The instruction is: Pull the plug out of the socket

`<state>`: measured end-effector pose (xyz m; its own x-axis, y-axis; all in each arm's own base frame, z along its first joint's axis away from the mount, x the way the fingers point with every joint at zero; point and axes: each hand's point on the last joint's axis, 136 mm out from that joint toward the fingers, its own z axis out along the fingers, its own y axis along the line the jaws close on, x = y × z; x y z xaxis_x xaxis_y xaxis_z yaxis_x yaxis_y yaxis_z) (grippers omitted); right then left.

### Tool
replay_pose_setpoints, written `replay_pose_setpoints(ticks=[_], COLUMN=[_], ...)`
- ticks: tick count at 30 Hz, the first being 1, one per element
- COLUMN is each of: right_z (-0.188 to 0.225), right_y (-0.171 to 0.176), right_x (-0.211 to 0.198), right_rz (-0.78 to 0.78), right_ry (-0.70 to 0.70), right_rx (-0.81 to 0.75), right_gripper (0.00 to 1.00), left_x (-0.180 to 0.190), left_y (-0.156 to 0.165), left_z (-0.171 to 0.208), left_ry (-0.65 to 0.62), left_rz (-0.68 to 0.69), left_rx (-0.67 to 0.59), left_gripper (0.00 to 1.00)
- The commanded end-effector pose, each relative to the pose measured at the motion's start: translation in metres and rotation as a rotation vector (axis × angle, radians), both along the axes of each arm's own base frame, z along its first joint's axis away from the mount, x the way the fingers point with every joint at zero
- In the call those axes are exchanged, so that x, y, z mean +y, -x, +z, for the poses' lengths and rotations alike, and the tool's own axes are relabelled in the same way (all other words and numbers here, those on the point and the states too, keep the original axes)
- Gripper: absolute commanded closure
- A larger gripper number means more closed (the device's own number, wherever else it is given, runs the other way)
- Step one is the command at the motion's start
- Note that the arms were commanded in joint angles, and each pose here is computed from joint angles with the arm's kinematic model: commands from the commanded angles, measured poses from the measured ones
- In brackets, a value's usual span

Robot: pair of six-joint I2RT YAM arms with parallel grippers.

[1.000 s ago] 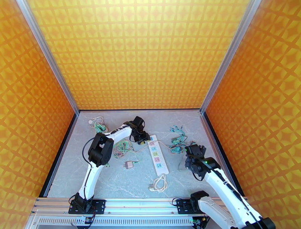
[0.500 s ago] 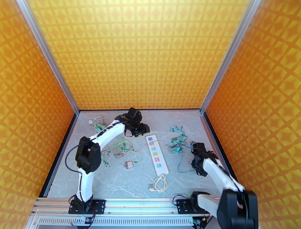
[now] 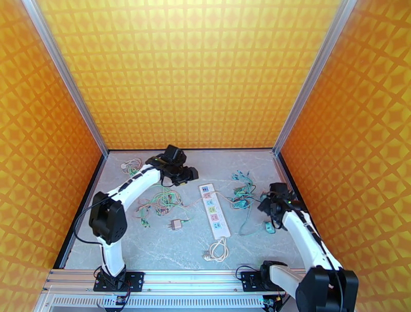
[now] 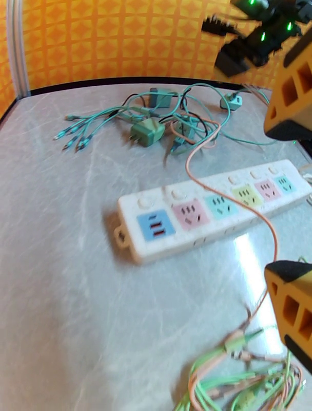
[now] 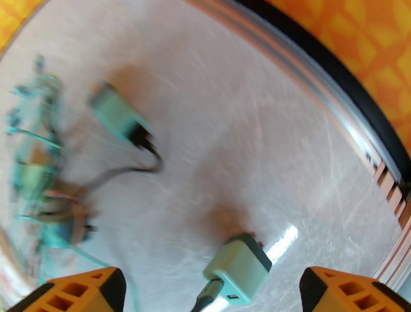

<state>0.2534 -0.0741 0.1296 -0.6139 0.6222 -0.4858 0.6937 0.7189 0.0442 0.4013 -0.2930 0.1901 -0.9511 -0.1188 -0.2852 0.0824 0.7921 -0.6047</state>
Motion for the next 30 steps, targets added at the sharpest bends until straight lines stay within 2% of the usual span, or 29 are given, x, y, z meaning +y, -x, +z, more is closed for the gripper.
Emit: replay_pose_setpoints(ticks=[1, 7, 15, 27, 30], right_z=[0.015, 0.041, 0.062, 0.06, 0.057], right_y=[0.006, -0.012, -0.051, -0.103, -0.112], right_x=[0.008, 0.04, 0.115, 0.217, 0.239], right_rz=[0.044, 0.146, 0.361, 0.713, 0.788], right_ry=[-0.029, -0.061, -0.17, -0.248, -0.264], right_rx=[0.015, -0.072, -0.218, -0.224, -0.22], right_gripper=[0.01, 0.02, 0.01, 0.01, 0.01], left_x=[0.023, 0.05, 0.106, 0.204, 0.227], left_y=[0.002, 0.002, 0.017, 0.042, 0.041], left_z=[0.01, 0.009, -0.018, -0.042, -0.04], left_ry=[-0.035, -0.044, -0.131, -0.338, -0.354], left_rz=[0.019, 0.06, 0.137, 0.352, 0.408], left_rx=[-0.036, -0.037, 0.02, 0.109, 0.114], left_gripper=[0.26, 0.26, 0.26, 0.28, 0.28])
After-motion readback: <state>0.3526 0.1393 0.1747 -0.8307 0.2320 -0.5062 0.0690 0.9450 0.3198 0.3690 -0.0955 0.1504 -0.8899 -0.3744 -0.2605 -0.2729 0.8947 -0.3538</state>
